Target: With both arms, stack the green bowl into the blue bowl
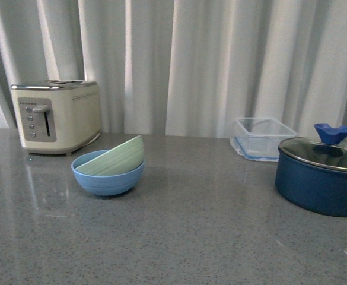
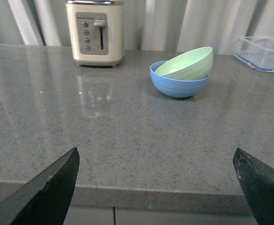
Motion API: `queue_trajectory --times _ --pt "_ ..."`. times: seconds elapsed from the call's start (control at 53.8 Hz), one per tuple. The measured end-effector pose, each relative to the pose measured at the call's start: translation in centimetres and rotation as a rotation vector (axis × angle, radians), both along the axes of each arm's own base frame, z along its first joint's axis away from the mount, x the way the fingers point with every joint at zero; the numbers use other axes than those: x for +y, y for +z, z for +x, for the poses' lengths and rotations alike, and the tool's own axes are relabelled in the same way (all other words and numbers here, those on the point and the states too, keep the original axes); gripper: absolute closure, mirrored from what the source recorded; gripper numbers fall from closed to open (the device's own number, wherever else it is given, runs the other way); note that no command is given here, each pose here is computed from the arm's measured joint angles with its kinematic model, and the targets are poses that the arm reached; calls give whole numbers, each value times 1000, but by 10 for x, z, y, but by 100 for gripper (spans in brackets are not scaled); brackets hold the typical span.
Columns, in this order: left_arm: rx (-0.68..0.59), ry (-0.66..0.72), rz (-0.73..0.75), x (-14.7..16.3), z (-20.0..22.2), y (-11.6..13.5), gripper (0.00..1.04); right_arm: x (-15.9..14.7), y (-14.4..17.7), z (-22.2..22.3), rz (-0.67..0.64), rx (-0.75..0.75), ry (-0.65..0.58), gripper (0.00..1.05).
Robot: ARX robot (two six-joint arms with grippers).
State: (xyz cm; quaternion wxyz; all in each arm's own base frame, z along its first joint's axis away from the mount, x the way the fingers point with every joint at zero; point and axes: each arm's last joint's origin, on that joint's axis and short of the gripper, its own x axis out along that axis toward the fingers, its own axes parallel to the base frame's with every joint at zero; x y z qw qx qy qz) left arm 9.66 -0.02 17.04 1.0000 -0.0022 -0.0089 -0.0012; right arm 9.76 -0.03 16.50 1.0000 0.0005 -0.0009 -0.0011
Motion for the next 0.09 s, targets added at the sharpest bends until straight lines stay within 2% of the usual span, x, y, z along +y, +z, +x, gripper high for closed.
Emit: queue_trajectory --times 0.093 --pt "0 3 0 0 0 0 7 0 0 0 0 0 3 10"
